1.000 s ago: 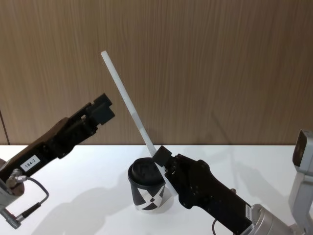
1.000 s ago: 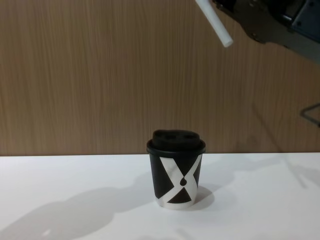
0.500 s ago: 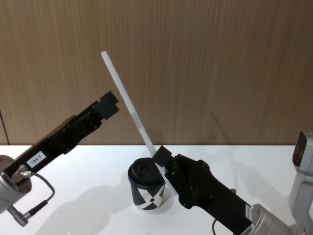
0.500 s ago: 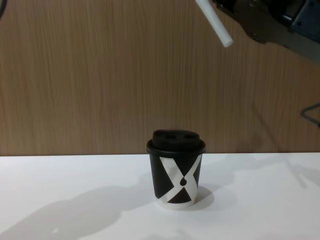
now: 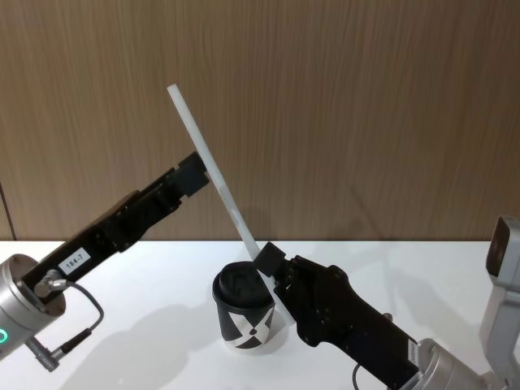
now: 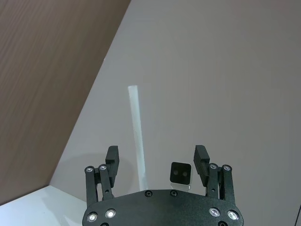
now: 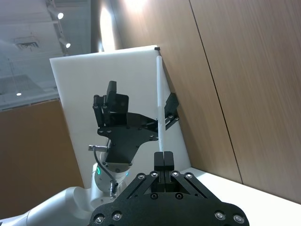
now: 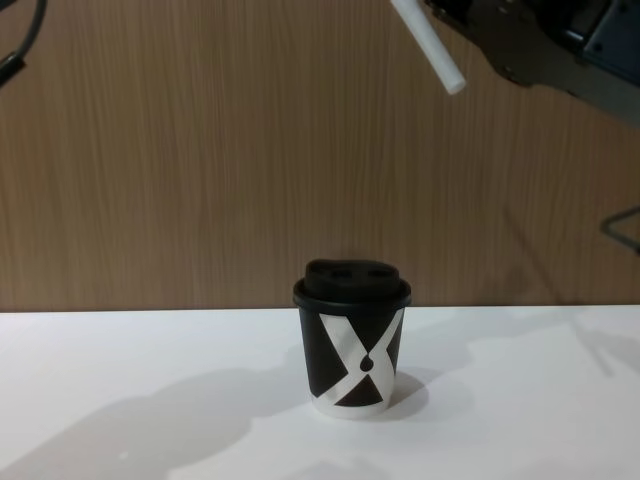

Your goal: Pick up the straw with one hand, pass it to the other hand, and insert it into the cup.

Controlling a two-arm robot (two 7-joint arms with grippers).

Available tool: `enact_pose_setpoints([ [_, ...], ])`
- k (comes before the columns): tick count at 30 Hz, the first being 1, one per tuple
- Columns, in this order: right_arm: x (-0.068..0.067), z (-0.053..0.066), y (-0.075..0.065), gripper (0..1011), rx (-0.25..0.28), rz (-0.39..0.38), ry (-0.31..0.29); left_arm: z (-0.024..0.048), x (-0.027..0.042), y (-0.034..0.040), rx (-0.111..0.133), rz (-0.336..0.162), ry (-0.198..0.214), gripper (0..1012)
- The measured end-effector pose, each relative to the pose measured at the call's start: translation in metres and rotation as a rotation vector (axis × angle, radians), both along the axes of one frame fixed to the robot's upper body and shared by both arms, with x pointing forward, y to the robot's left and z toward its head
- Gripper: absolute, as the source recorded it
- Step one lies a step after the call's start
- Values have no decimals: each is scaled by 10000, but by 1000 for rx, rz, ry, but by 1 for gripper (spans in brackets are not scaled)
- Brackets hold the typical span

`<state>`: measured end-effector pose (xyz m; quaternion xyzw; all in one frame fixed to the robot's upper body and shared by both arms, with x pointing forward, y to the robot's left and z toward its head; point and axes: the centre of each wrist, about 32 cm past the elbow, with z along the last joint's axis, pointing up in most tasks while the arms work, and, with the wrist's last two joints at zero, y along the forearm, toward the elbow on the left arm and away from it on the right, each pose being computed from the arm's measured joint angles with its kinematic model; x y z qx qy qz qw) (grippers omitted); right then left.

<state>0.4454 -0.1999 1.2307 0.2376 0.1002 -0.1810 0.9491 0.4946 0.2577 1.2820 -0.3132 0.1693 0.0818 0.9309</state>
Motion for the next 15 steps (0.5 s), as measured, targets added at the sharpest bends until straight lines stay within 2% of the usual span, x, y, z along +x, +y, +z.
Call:
enact_pose_setpoints([
  [15,0,0,0,6,0,0,0,-18,112,-40,-5,2,20,1000],
])
